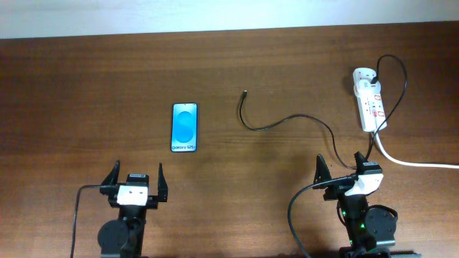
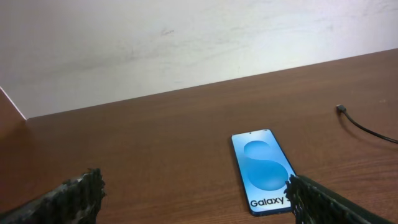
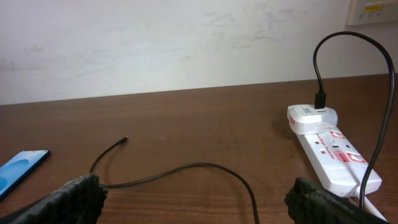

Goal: Plug charger to phone and switch on socket
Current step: 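Move the left gripper toward the Galaxy phone on the table, then lower the left gripper over the phone and grasp its top edge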

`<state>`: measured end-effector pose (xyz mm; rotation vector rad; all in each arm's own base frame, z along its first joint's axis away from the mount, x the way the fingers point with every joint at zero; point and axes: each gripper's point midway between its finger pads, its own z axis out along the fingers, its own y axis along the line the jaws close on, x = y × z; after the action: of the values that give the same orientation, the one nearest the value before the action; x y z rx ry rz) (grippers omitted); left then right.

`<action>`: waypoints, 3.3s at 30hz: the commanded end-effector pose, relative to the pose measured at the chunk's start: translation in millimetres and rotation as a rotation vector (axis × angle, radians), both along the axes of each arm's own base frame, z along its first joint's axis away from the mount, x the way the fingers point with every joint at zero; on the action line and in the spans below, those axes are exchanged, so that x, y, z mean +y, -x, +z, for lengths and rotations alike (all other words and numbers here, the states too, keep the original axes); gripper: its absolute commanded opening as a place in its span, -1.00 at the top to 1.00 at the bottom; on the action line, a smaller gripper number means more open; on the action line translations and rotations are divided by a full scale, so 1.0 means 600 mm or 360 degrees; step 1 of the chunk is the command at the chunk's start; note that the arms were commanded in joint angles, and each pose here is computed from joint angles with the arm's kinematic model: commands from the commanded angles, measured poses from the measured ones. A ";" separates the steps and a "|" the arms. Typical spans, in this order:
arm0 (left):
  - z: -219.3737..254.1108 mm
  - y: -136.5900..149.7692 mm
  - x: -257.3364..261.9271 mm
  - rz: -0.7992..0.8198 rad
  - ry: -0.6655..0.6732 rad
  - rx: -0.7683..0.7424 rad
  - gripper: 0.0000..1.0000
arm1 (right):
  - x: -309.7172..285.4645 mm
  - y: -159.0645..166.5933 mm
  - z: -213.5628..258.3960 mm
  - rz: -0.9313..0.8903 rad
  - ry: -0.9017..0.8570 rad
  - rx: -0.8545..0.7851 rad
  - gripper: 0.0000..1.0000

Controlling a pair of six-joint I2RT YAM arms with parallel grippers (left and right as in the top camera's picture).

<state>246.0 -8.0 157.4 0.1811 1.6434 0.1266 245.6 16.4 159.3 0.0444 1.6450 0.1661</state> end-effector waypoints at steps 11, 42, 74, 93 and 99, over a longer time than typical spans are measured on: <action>0.012 -0.001 0.002 0.0007 -0.0023 -0.0055 -0.99 | 0.003 0.000 -0.004 0.0009 -0.0006 0.0001 -0.97; 0.052 -0.355 -0.156 -0.0662 0.0357 0.1325 -0.98 | 0.003 0.000 -0.004 0.0009 -0.0006 0.0001 -0.97; -0.177 -0.288 -0.154 0.0081 0.0211 0.2421 -0.99 | 0.003 0.000 -0.004 0.0009 -0.0006 0.0001 -0.97; -0.286 -0.279 -0.151 0.0154 0.0253 0.2433 -1.00 | 0.003 0.000 -0.004 0.0009 -0.0006 0.0001 -0.97; -0.299 -0.274 -0.135 0.0214 0.0183 0.2421 -0.99 | 0.003 0.000 -0.004 0.0009 -0.0006 0.0001 -0.97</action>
<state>423.2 -95.1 2.6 0.0690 3.1136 -0.0820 245.5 16.5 159.6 0.0433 1.6431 0.1659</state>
